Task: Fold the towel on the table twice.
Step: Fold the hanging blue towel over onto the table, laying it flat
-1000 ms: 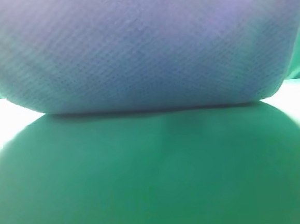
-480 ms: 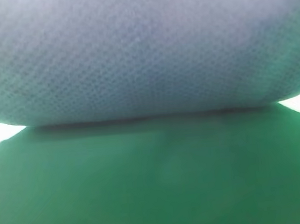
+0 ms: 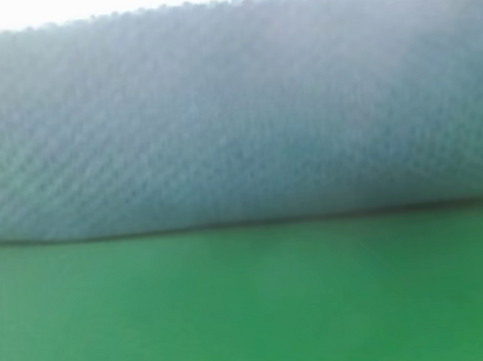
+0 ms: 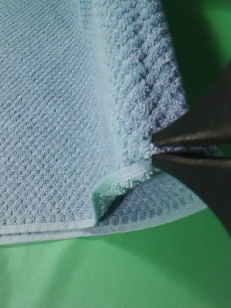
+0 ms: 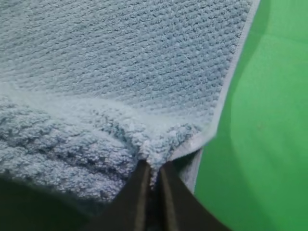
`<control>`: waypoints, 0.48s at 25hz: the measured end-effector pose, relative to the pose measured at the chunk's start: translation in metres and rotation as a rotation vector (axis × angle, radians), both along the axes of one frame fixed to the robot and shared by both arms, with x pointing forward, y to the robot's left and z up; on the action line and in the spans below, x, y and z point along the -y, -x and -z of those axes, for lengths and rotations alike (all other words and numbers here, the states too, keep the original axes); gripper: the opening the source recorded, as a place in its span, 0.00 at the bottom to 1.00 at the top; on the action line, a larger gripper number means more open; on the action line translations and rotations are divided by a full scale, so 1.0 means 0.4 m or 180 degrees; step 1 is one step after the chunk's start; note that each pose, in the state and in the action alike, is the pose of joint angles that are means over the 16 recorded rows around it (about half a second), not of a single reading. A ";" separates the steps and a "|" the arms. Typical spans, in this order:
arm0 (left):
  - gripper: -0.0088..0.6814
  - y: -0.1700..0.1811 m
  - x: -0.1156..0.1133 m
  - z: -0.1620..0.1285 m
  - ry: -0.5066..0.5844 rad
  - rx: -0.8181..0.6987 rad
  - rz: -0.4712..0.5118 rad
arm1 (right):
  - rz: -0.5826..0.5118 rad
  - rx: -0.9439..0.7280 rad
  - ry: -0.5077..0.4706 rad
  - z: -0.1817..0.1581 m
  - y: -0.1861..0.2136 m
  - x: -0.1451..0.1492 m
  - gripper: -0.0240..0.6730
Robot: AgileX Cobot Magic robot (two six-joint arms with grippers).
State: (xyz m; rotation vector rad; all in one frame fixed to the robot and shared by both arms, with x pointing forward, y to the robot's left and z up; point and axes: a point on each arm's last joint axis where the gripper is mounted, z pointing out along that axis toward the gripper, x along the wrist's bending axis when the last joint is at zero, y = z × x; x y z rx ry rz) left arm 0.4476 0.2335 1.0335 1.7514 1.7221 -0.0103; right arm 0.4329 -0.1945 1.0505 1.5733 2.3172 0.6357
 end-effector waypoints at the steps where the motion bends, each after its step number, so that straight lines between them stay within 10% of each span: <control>1: 0.01 -0.015 0.001 0.002 -0.0006 0.0002 -0.0014 | 0.0006 0.0004 0.0027 0.003 -0.017 -0.005 0.03; 12: 0.01 -0.222 0.023 0.026 -0.0080 0.0089 -0.0156 | 0.0086 0.0117 0.0171 0.026 -0.212 -0.039 0.03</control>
